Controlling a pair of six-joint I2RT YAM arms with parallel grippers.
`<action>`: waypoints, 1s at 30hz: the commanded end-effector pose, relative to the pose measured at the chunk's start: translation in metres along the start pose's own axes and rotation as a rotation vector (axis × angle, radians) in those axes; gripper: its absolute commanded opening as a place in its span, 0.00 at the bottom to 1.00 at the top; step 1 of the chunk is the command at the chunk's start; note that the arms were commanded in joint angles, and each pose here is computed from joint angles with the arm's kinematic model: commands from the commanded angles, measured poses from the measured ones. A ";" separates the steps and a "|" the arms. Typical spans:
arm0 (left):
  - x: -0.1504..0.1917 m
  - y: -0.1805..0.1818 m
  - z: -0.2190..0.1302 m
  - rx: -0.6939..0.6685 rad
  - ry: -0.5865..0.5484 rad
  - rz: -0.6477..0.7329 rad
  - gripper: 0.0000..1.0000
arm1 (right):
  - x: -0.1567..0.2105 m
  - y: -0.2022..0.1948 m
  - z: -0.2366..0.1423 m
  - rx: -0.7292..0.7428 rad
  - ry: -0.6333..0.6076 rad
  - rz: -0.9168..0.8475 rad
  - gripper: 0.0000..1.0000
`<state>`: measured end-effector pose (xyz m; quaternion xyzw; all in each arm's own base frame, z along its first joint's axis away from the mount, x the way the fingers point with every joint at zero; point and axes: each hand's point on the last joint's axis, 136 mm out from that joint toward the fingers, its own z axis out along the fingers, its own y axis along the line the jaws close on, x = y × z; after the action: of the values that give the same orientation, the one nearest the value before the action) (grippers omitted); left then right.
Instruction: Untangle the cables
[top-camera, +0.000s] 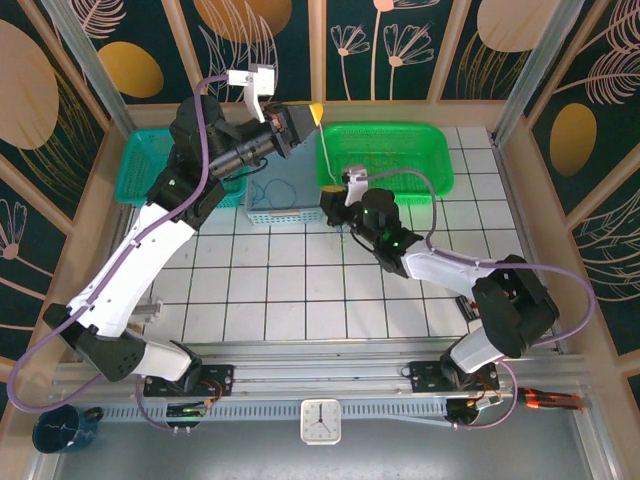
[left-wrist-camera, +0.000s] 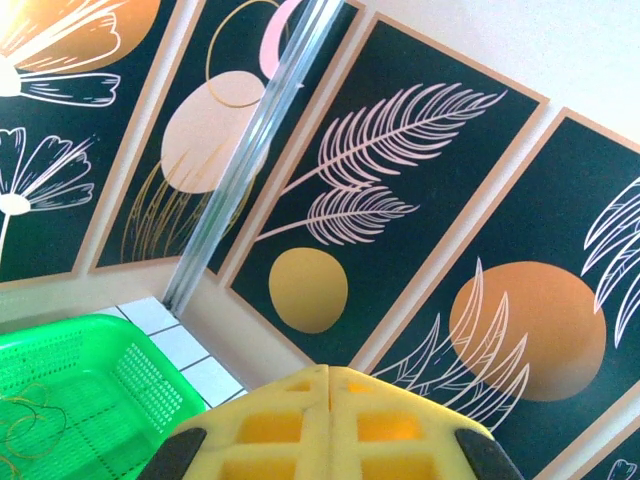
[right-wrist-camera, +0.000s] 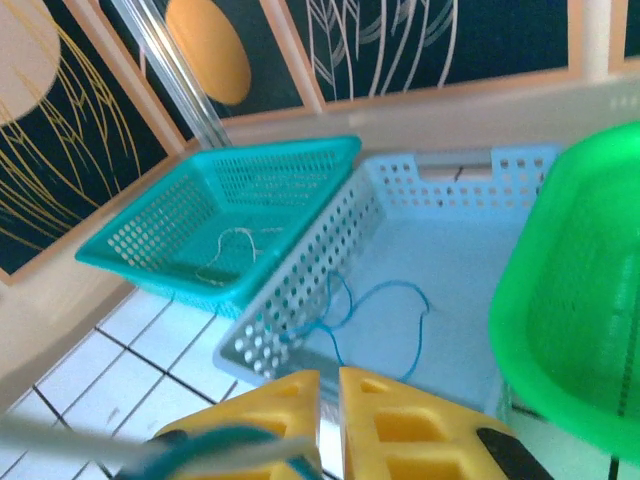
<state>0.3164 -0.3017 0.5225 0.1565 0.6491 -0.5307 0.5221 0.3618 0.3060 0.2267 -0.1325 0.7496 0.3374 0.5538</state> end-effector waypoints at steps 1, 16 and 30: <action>-0.030 -0.027 -0.009 0.060 -0.075 0.033 0.00 | 0.020 -0.012 -0.003 0.017 -0.004 0.062 0.13; -0.079 -0.053 -0.014 0.038 -0.152 0.140 0.00 | 0.121 -0.051 -0.020 0.111 0.135 0.218 0.08; -0.132 -0.075 -0.029 -0.023 -0.260 0.261 0.00 | 0.173 -0.072 -0.031 0.178 0.209 0.293 0.14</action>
<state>0.3011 -0.2705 0.6563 0.1671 0.5675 -0.4874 0.6422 0.3187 0.2674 0.0509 -0.0278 0.8427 0.3336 0.4217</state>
